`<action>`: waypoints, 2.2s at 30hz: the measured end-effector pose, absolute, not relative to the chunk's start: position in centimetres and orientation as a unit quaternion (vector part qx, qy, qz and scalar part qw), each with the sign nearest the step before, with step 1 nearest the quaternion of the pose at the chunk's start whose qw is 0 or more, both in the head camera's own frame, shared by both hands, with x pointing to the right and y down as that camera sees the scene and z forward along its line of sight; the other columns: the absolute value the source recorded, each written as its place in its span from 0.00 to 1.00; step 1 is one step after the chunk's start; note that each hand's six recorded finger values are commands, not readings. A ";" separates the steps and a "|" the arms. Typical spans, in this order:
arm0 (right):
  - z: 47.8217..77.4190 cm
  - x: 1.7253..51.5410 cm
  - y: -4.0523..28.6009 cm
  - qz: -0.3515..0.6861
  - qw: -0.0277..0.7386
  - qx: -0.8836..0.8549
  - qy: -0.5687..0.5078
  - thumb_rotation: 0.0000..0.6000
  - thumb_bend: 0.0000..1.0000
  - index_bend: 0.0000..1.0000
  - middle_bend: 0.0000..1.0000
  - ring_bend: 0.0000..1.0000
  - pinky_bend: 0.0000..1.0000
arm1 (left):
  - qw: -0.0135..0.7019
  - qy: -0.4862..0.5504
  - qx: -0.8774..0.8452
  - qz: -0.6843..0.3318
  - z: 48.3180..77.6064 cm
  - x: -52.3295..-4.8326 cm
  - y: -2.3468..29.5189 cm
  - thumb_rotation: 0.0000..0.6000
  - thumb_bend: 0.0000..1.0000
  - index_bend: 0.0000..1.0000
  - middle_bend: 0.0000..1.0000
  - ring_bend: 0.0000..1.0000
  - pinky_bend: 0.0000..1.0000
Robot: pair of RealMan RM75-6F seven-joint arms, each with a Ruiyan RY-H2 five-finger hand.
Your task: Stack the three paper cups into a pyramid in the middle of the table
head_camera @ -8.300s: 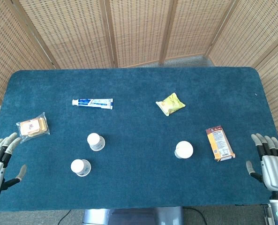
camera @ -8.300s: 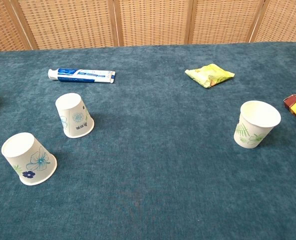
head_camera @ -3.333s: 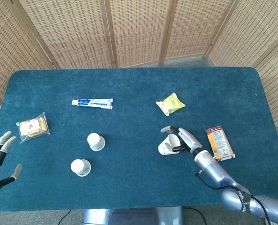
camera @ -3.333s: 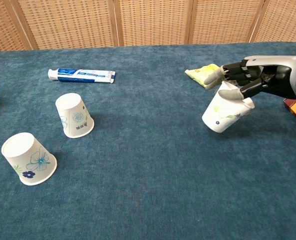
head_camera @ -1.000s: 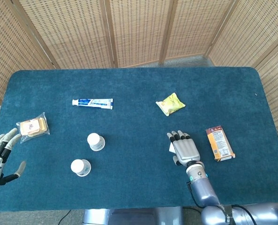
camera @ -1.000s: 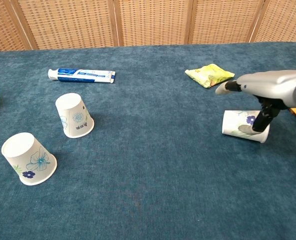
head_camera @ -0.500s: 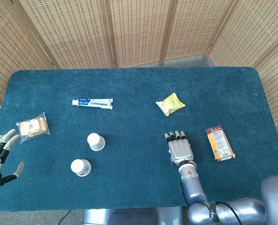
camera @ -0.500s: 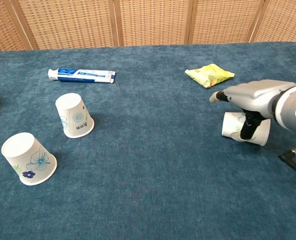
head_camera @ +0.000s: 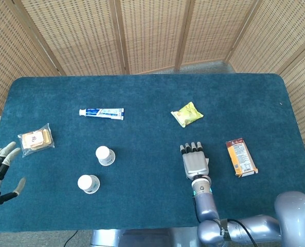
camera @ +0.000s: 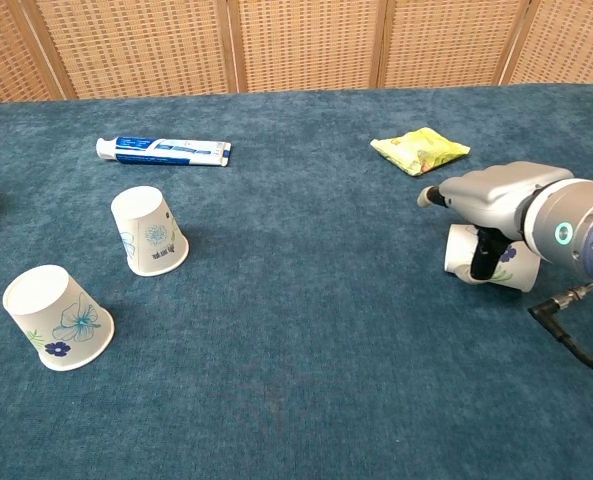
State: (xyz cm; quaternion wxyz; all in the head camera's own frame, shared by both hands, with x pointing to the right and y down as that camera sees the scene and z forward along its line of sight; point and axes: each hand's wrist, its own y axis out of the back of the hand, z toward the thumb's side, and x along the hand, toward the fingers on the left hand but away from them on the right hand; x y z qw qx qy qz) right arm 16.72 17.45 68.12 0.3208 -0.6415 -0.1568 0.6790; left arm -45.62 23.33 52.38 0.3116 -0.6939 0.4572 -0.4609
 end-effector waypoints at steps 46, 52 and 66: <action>67.8 18.7 16.8 0.719 0.350 -0.584 -0.141 1.00 0.42 0.07 0.00 0.00 0.01 | 0.308 0.456 -0.696 -0.462 52.3 -46.0 23.7 1.00 0.47 0.02 0.00 0.00 0.00; 67.9 18.0 17.7 0.722 0.345 -0.586 -0.129 1.00 0.42 0.05 0.00 0.00 0.00 | 0.309 0.453 -0.698 -0.460 52.3 -45.8 23.6 1.00 0.47 0.02 0.00 0.00 0.00; 68.5 18.2 17.4 0.743 0.348 -0.558 -0.126 1.00 0.44 0.21 0.00 0.00 0.00 | 0.304 0.455 -0.698 -0.462 52.6 -46.1 23.6 1.00 0.47 0.02 0.00 0.00 0.00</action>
